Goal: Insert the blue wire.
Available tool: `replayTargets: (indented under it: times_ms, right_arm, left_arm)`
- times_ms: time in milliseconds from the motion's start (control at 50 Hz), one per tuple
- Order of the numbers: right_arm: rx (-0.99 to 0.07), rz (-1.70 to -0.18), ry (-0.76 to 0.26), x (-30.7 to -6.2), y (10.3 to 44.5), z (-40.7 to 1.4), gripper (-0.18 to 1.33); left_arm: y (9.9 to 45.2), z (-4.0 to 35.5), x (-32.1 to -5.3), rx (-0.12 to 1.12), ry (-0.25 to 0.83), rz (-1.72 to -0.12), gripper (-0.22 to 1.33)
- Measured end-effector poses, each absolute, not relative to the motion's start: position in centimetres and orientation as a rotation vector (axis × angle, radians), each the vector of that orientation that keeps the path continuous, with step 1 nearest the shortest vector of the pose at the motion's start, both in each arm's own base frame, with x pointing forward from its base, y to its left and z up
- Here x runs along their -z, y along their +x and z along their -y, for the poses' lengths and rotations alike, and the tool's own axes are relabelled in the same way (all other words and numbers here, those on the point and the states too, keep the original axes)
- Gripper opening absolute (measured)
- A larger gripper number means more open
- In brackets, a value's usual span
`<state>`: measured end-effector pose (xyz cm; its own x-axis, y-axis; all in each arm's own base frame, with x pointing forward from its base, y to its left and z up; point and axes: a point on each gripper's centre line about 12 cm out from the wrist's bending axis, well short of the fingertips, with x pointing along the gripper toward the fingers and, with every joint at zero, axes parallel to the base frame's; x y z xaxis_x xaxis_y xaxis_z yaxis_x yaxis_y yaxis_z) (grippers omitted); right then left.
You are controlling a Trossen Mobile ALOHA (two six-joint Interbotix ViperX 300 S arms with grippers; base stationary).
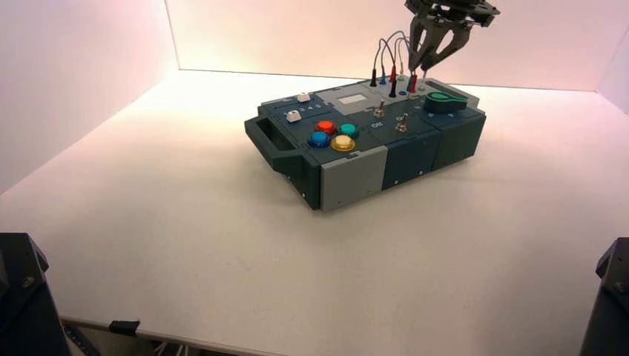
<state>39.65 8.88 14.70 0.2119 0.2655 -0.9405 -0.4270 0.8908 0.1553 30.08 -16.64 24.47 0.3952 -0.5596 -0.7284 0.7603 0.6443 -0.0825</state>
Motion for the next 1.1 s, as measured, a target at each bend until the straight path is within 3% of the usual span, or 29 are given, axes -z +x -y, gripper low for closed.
replayTargets:
  times_ms: [1100]
  right_arm:
    - [-0.490,-1.318,-0.150,-12.5,41.3,-9.1,0.76]
  left_arm:
    - [30.1,16.6,-24.5,0.850,0.284,-0.799,-0.16]
